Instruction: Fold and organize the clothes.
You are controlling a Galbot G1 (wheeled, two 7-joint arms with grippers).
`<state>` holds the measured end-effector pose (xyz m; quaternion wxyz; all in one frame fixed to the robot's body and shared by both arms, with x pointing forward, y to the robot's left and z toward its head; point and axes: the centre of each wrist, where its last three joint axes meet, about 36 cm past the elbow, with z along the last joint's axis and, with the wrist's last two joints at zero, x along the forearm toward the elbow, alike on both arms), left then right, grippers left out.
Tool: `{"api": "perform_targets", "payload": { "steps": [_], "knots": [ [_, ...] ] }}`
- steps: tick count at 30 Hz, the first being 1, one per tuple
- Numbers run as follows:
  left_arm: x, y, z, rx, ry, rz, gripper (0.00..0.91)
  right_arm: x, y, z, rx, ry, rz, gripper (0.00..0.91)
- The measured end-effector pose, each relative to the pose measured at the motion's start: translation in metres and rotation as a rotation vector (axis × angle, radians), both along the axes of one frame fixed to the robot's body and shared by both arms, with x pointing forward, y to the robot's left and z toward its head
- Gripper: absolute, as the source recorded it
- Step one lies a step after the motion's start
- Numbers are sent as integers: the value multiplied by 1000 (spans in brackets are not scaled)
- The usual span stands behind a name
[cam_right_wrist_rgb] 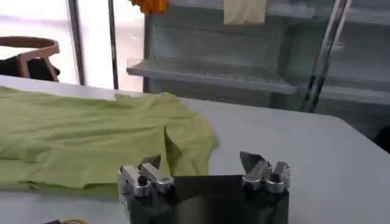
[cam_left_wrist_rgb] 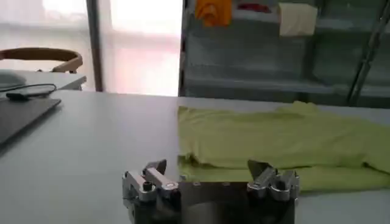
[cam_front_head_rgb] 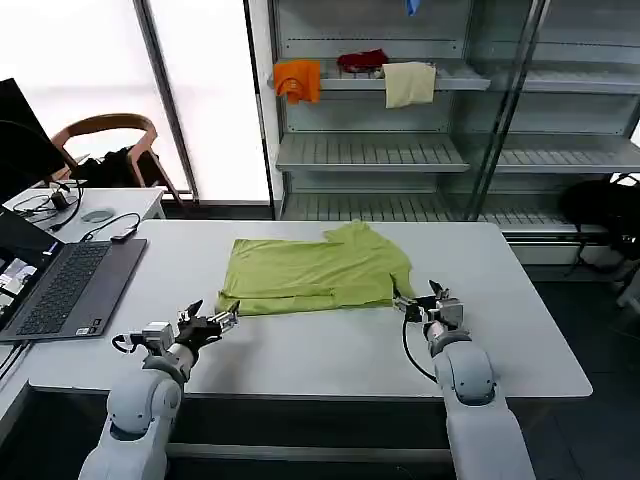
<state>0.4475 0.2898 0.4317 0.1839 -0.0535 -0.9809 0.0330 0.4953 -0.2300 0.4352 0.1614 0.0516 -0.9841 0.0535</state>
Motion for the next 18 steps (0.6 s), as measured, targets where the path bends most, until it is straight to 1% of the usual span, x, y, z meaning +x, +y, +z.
{"api": "perform_targets", "payload": {
  "steps": [2,3,4,7,10,14,18],
  "knots": [
    [-2,0,-2,-1,6,1,907,-1,0,-3,0,4,1,766],
    [-3,0,-3,-2,9,1,907,-2,0,-4,0,6,1,715],
    [-3,0,-3,-2,11,1,907,-2,0,-5,0,7,1,695],
    [-4,0,-5,-3,14,0,907,-2,0,-9,2,13,1,504],
    [-4,0,-6,-5,18,1,907,-2,1,-12,2,20,2,373],
    [-3,0,-9,-8,26,2,907,-5,2,-16,0,31,11,322],
    [-5,-1,-12,-12,33,2,907,-7,3,-20,1,42,16,322]
  ]
}}
